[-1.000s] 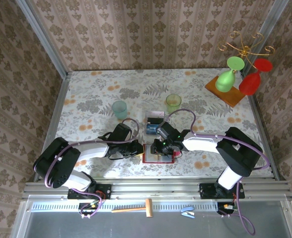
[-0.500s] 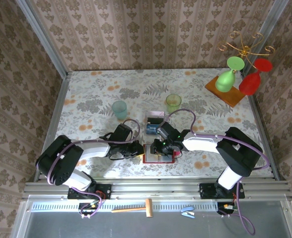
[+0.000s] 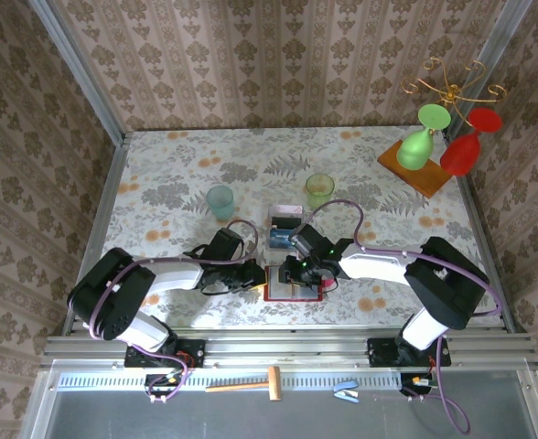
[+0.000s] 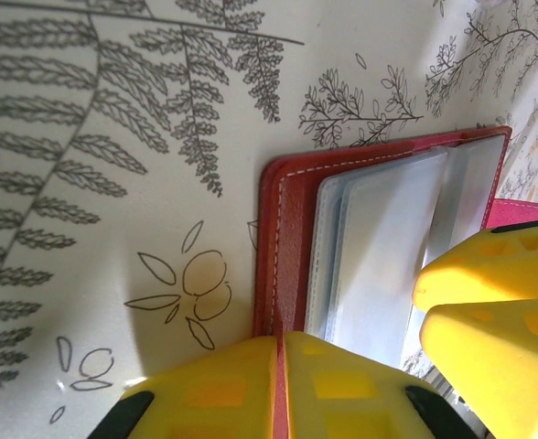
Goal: Take the credit cards out of the card holder
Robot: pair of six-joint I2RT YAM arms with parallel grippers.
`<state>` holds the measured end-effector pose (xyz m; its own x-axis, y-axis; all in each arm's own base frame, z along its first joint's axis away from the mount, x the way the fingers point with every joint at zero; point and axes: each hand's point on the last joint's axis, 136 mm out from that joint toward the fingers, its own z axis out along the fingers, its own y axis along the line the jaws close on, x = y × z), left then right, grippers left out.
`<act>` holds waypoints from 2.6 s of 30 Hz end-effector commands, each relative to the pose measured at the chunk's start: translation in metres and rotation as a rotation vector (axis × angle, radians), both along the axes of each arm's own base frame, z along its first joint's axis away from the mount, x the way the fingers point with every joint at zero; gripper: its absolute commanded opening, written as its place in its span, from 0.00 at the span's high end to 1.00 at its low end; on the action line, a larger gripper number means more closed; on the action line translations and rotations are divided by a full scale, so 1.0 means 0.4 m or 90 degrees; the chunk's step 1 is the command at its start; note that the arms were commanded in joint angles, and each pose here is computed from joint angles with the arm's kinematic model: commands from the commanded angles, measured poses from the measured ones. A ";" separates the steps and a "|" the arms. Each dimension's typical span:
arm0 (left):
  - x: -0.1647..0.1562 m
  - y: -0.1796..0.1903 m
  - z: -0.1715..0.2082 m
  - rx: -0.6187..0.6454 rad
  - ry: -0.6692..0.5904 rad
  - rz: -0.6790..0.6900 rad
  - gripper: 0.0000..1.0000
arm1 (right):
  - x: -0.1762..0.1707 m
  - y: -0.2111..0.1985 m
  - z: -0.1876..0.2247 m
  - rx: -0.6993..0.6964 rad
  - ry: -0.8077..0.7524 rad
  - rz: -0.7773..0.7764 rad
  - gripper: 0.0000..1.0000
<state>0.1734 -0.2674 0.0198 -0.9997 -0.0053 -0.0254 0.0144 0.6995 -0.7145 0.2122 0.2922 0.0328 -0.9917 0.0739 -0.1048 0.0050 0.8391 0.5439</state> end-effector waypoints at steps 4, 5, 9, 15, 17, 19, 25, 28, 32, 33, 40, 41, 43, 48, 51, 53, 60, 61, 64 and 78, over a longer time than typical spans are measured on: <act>-0.025 0.032 -0.049 0.041 0.031 -0.001 0.87 | -0.006 -0.041 -0.010 -0.030 0.001 -0.018 0.71; -0.025 0.032 -0.049 0.041 0.031 -0.002 0.87 | -0.008 -0.043 -0.014 -0.032 0.004 -0.019 0.71; -0.020 0.028 -0.035 0.037 0.027 0.000 0.87 | -0.008 -0.046 -0.010 -0.028 0.001 -0.019 0.72; -0.002 0.020 0.022 0.027 -0.001 -0.001 0.86 | -0.005 -0.043 0.003 -0.020 -0.004 -0.021 0.73; 0.000 0.017 0.038 0.022 -0.007 -0.003 0.86 | -0.003 -0.039 0.011 -0.013 -0.008 -0.021 0.74; 0.000 0.012 0.050 0.014 -0.011 -0.005 0.86 | -0.001 -0.036 0.018 -0.007 -0.009 -0.023 0.74; -0.011 -0.008 0.051 -0.001 -0.006 -0.017 0.86 | 0.001 -0.004 0.024 0.032 -0.002 -0.015 0.74; -0.018 -0.020 0.043 0.001 0.000 -0.029 0.86 | -0.001 0.000 0.013 0.032 0.006 -0.013 0.74; -0.023 -0.015 0.024 0.010 0.008 -0.027 0.87 | 0.000 0.006 0.006 0.033 0.011 -0.010 0.74; -0.025 -0.011 0.019 0.016 0.008 -0.028 0.87 | 0.001 0.009 0.005 0.034 0.014 -0.008 0.74; -0.033 0.015 -0.018 0.055 0.018 -0.031 0.88 | -0.004 0.017 -0.016 0.032 0.028 0.003 0.73; -0.034 0.017 -0.022 0.057 0.021 -0.031 0.89 | -0.003 0.015 -0.019 0.030 0.029 0.001 0.73; -0.034 0.020 -0.028 0.061 0.022 -0.032 0.89 | -0.004 0.005 -0.022 0.016 0.028 -0.001 0.73; -0.035 0.026 -0.037 0.067 0.026 -0.032 0.89 | -0.007 -0.036 -0.028 -0.038 0.018 -0.008 0.73; -0.036 0.027 -0.038 0.068 0.028 -0.034 0.89 | -0.005 -0.050 -0.025 -0.044 0.014 -0.012 0.73; -0.035 0.027 -0.038 0.069 0.027 -0.034 0.89 | -0.004 -0.052 -0.022 -0.041 0.013 -0.014 0.73; -0.034 0.027 -0.037 0.070 0.027 -0.036 0.89 | -0.002 -0.052 -0.022 -0.032 0.014 -0.017 0.73; -0.033 0.027 -0.036 0.070 0.027 -0.036 0.89 | -0.002 -0.051 -0.023 -0.030 0.014 -0.017 0.73; -0.031 0.026 -0.033 0.070 0.026 -0.036 0.89 | -0.003 -0.052 -0.027 -0.022 0.014 -0.019 0.73; 0.001 0.011 0.030 0.065 -0.002 -0.029 0.88 | -0.007 -0.051 -0.042 0.047 0.026 -0.039 0.74</act>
